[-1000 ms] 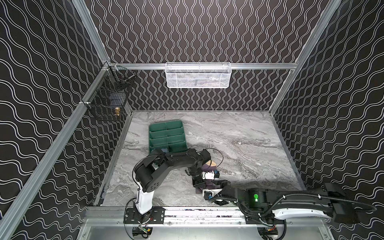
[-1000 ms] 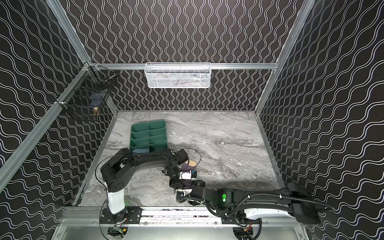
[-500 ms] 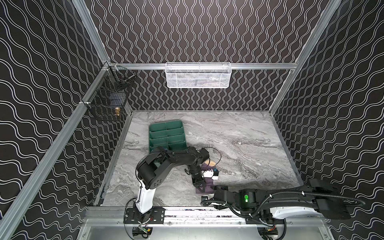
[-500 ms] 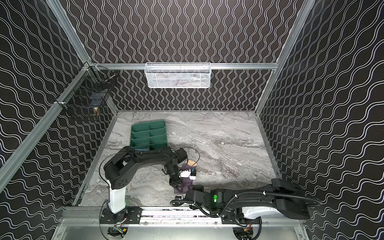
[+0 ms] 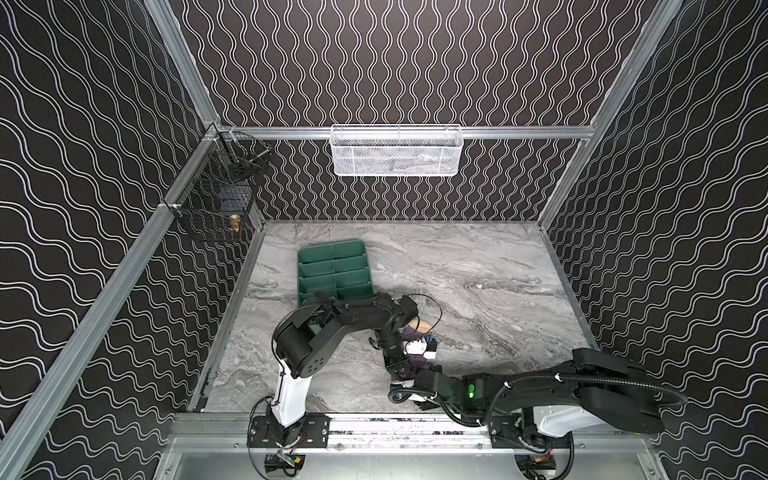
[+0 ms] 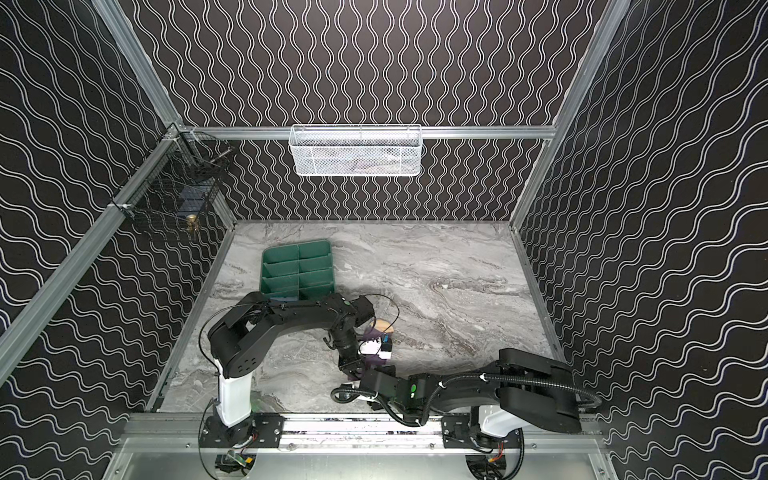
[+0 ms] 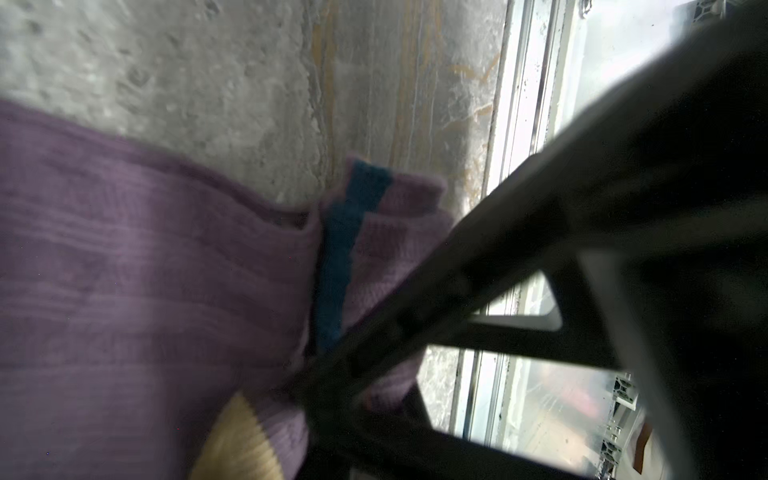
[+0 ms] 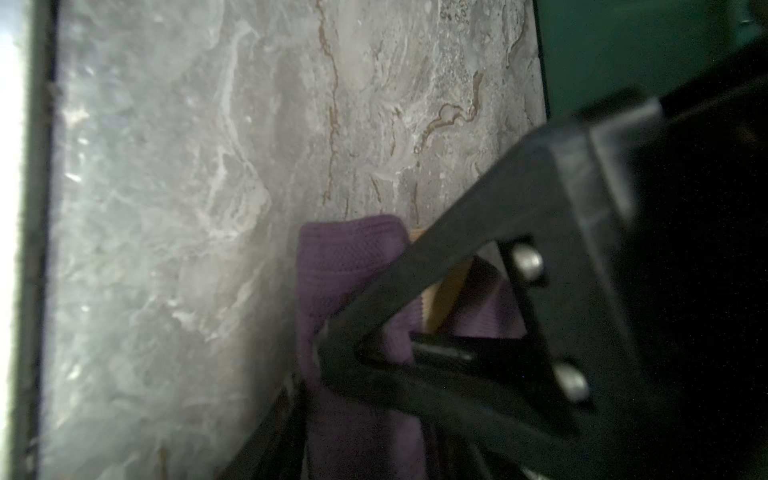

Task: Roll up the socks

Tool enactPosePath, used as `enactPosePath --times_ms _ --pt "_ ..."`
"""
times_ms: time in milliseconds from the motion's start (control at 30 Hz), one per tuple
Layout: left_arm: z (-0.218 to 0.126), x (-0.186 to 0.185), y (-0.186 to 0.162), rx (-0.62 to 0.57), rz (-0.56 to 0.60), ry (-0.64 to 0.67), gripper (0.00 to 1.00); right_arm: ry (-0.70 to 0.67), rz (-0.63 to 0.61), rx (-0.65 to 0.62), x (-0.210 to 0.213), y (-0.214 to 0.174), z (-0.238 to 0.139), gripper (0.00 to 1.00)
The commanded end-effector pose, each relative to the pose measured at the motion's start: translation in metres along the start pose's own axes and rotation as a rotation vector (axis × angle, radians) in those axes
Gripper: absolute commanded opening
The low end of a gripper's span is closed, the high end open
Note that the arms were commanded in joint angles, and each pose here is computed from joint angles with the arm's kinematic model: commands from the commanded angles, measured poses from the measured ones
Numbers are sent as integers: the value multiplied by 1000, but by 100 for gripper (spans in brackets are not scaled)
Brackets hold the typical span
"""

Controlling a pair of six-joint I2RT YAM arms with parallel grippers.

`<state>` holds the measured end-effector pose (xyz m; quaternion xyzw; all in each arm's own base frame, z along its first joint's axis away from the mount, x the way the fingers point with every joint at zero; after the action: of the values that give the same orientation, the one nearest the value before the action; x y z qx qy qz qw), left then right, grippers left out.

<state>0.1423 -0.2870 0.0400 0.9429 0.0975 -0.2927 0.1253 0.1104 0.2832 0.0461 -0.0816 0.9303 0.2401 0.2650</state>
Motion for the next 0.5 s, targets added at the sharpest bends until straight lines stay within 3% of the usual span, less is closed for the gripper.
enactPosePath --times_ms 0,100,233,333,467 --pt "0 40 -14 113 31 241 0 97 -30 55 16 -12 4 42" --pt "-4 39 -10 90 39 257 0 134 -23 99 19 -17 4 25" --pt "-14 37 -1 47 44 286 12 180 -8 131 25 -22 1 4" --pt "-26 30 11 -17 59 304 22 209 12 140 29 -25 -2 0" --pt "-48 14 19 -90 83 331 25 235 53 154 28 -28 -7 0"
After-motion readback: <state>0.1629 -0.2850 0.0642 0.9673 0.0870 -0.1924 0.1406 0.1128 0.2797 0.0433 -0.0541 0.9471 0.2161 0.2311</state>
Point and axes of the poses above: each gripper's point midway between its finger pads, its own z axis out along the fingers, its own x axis along the line the jaws close on, y = z × x, the point moved 3 cm from there along -z, back along the fingers, and after that the axes turned 1 degree about -z, right-handed, at the moved point
